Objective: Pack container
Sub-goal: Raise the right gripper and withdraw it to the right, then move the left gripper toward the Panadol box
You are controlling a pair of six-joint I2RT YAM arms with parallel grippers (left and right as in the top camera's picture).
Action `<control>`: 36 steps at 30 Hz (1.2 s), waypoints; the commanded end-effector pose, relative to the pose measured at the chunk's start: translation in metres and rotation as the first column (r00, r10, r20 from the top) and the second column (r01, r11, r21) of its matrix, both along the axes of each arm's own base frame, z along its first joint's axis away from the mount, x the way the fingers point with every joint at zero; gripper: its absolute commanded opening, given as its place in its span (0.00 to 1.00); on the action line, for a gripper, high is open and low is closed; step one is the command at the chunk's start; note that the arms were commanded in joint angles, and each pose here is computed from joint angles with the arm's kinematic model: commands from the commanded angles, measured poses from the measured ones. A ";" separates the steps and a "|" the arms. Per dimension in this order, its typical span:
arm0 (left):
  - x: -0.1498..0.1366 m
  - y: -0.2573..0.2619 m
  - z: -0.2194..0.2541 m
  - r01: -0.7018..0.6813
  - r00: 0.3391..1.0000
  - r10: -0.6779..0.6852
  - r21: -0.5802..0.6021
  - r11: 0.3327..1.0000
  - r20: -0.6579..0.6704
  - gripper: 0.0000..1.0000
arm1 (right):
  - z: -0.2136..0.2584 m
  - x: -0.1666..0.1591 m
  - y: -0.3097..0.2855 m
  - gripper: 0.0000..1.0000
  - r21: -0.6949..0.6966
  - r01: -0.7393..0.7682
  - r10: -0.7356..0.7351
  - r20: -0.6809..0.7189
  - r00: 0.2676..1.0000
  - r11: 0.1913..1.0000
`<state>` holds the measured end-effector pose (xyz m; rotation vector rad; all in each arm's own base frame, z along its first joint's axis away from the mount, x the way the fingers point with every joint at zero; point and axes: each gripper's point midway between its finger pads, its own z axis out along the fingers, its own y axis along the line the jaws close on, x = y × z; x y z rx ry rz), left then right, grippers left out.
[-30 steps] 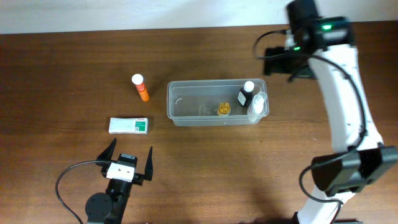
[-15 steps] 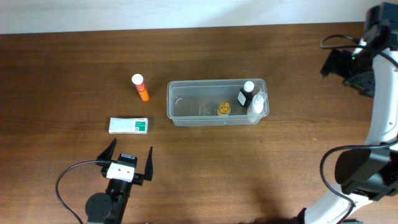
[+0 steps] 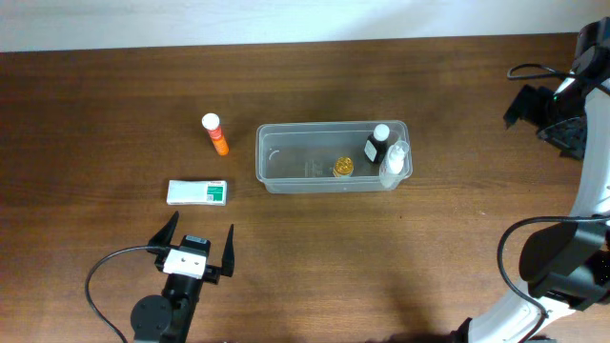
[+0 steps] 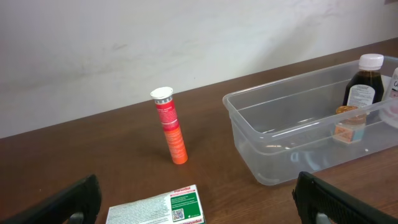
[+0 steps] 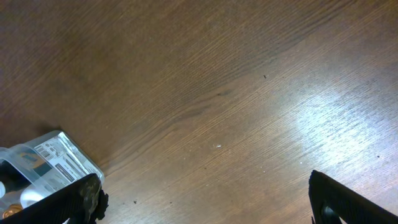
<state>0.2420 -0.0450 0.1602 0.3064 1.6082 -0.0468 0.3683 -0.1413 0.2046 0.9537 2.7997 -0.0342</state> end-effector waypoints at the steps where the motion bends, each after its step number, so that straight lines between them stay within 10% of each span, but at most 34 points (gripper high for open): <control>1: 0.000 0.002 -0.001 -0.011 1.000 0.011 0.016 1.000 0.003 0.99 | 0.001 0.000 0.000 0.98 0.006 0.013 -0.013 0.008 1.000 1.000; 36: -0.003 -0.007 0.040 0.045 0.985 -0.045 0.003 0.999 0.167 1.00 | 0.001 0.000 0.000 0.98 0.006 0.013 -0.013 0.008 1.000 1.000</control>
